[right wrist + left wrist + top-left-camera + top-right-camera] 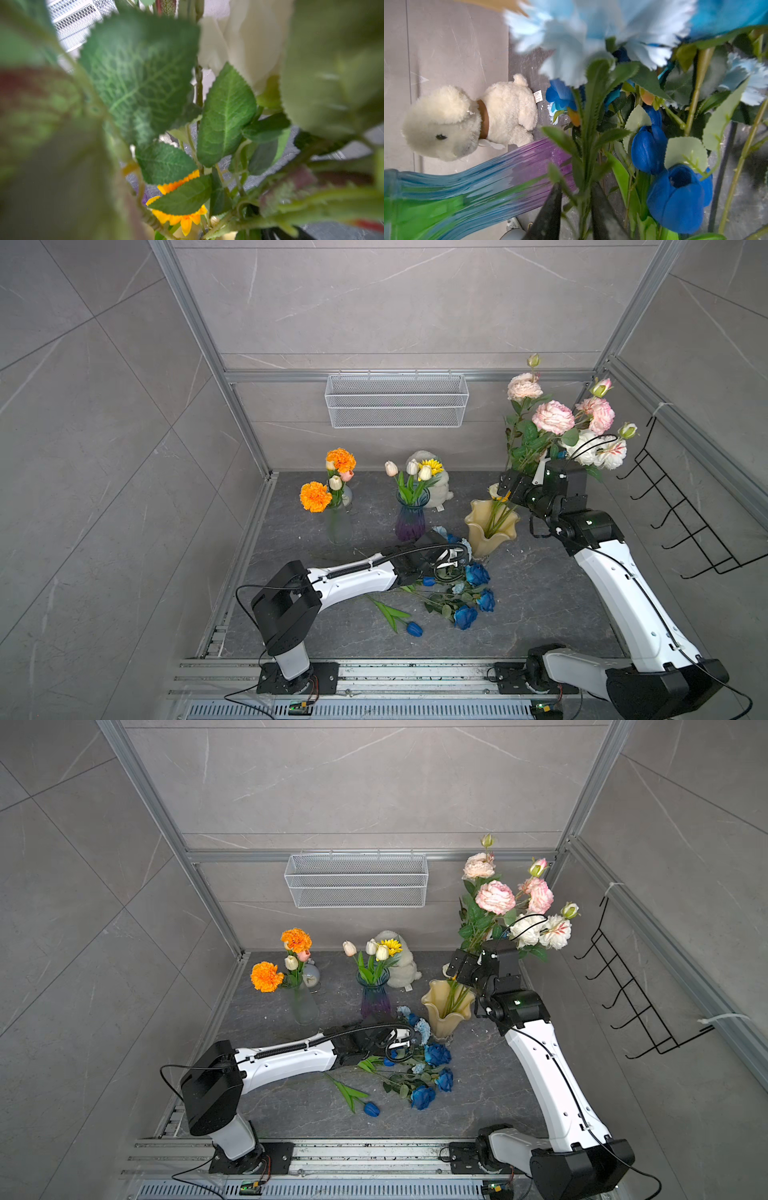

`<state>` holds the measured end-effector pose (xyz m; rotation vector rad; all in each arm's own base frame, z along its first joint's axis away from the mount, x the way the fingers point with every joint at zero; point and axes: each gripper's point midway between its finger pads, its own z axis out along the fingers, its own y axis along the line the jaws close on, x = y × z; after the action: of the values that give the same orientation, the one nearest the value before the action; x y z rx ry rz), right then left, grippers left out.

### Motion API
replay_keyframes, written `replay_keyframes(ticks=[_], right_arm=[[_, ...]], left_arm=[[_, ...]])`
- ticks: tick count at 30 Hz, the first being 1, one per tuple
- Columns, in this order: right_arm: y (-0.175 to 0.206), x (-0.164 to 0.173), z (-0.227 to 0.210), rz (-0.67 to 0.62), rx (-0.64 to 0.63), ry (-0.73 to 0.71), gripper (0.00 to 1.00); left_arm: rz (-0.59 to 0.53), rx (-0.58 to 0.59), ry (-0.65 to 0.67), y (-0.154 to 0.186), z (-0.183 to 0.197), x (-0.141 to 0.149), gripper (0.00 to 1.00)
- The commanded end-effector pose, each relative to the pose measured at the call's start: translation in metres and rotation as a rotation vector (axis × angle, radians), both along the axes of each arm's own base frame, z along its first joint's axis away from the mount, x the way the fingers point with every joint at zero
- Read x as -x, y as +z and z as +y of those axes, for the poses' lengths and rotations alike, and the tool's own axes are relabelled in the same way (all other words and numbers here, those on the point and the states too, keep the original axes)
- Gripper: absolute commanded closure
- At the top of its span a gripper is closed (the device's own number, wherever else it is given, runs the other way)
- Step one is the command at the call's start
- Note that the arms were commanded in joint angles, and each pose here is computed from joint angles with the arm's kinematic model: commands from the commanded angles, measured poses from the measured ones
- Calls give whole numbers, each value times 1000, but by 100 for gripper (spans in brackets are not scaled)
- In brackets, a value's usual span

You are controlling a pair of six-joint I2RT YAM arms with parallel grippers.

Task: Pick out blue flowers from the vase
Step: Place the flower at the center of the board, then move the vase to the center of the board.

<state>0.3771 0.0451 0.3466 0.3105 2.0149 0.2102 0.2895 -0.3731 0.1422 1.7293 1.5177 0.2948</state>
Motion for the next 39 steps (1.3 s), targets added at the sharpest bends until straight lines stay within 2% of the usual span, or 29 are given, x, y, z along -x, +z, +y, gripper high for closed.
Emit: replay_keyframes(ticks=[1,6,11,18,32,39], right_arm=[[-11,10,-1,54,26,10,1],[-14,16,-4,88,34,-1,0],[-14,27,-1,94,-10,7,0],[-25,40,-2,115,-24,6,0],[-39,68,-8,114,-23,3,1],[-36,80,-4,73,-37,46,0]], left_arm=[[8,30,10,7,-2,-4,64],[17,39,21,5,-3,-4,57],[18,42,23,6,-2,-4,54],[12,80,27,21,-3,-4,49],[-4,134,34,49,-4,-3,49],[0,192,39,69,-1,1,44]])
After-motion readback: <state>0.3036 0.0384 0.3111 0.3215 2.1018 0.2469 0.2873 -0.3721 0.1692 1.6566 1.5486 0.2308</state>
